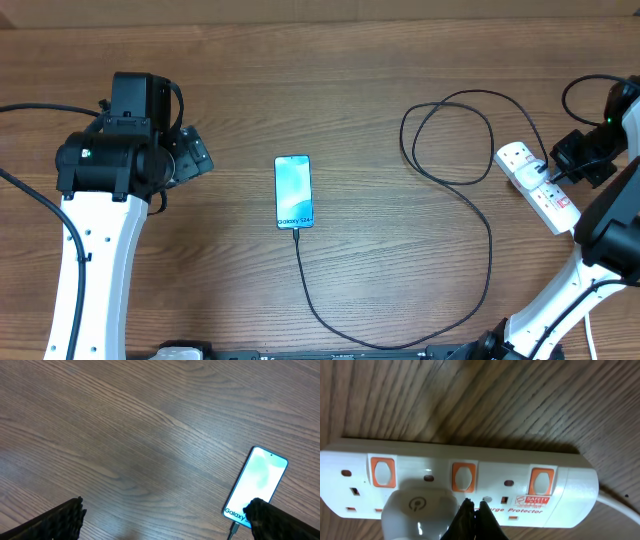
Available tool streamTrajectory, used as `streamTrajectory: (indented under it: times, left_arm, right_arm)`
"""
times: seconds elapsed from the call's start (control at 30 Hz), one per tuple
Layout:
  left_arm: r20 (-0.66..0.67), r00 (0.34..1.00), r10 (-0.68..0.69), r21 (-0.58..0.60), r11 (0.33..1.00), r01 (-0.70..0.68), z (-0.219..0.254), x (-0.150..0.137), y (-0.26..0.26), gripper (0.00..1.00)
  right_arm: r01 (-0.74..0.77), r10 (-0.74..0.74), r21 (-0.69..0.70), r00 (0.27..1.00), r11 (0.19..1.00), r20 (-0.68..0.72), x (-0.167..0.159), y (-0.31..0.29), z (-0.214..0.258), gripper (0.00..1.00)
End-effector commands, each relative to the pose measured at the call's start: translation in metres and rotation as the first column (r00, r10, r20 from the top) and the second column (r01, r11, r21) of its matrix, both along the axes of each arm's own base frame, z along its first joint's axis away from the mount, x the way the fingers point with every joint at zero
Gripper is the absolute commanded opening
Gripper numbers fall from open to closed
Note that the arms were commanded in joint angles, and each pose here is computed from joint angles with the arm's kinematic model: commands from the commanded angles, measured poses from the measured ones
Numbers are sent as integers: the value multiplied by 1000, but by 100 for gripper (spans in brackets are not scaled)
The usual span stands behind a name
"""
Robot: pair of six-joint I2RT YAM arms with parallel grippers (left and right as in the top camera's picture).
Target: Plug charger to phone and switch on socket
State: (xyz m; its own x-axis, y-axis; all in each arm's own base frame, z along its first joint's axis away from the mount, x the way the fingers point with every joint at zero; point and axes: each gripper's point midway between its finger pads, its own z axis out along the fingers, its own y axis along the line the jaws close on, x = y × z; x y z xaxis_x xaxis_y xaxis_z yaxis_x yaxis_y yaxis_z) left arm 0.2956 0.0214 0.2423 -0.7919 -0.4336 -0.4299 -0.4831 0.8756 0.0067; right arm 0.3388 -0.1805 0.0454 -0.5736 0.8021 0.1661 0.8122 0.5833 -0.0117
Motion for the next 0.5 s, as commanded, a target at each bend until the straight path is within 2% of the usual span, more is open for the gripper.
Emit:
streamTrajectory:
  times: [0.0,0.47]
  left_arm:
    - [19,1000,8,-11,1000,-8,5,-1,-2,100]
    - [18,1000,8,-11,1000,-8,4,-2,-2,100]
  right_arm:
    - [2,-2,0,1000,1000,19,2,-5,0,4]
    - [-13,15,45,999,999,-46,0,5,-28,4]
